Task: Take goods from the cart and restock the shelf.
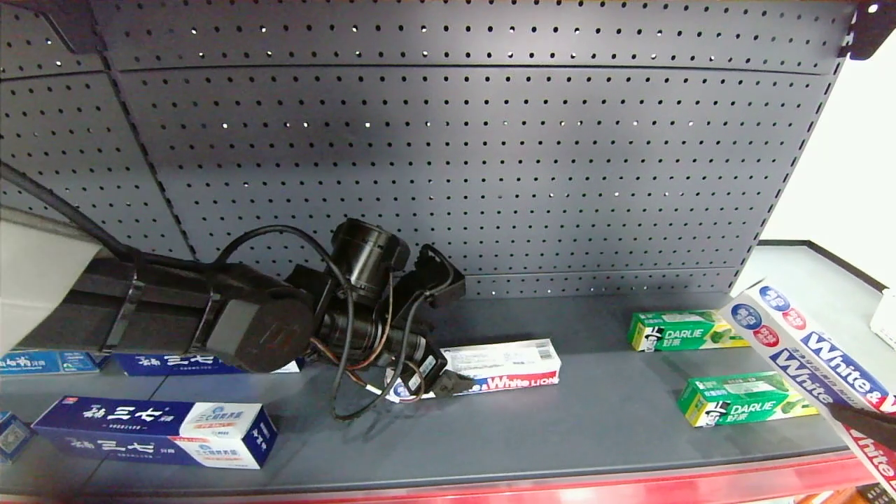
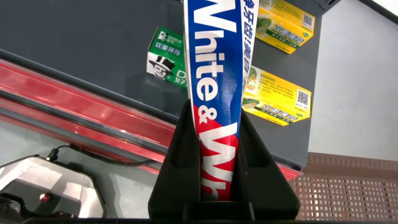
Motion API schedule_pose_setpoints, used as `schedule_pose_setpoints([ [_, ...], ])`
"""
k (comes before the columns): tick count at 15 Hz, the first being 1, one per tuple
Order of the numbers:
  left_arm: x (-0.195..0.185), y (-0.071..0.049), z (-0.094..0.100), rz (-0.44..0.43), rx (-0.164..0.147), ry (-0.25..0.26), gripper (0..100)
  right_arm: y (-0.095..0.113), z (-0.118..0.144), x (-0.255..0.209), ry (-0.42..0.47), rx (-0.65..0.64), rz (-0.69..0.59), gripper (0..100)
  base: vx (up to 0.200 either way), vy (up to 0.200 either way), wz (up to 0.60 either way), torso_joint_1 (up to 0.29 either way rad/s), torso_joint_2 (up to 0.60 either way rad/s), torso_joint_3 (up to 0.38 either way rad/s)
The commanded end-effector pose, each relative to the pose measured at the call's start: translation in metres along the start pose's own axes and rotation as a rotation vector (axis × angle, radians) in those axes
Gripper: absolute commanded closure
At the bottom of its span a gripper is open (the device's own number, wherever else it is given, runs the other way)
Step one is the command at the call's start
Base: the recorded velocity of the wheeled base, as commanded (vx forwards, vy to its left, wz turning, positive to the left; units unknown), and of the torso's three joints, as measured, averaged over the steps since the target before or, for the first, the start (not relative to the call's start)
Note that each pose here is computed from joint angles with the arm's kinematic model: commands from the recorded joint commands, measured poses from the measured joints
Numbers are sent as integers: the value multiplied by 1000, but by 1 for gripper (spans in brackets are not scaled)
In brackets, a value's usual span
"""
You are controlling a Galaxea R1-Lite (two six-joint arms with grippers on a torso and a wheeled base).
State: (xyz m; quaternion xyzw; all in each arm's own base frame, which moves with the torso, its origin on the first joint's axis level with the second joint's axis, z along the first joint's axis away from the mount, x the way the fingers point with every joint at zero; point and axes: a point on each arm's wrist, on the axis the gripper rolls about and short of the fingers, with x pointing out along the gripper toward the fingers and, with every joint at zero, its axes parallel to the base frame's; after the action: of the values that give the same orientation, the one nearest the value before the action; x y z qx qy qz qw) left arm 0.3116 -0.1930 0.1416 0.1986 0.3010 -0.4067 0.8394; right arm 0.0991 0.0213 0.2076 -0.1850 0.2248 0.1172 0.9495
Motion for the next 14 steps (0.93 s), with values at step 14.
schedule_pose_setpoints([
  [14,9,26,0,50,-33,0,0,0,1,3,9,-5,7,100,0,0,0,0,0,0],
])
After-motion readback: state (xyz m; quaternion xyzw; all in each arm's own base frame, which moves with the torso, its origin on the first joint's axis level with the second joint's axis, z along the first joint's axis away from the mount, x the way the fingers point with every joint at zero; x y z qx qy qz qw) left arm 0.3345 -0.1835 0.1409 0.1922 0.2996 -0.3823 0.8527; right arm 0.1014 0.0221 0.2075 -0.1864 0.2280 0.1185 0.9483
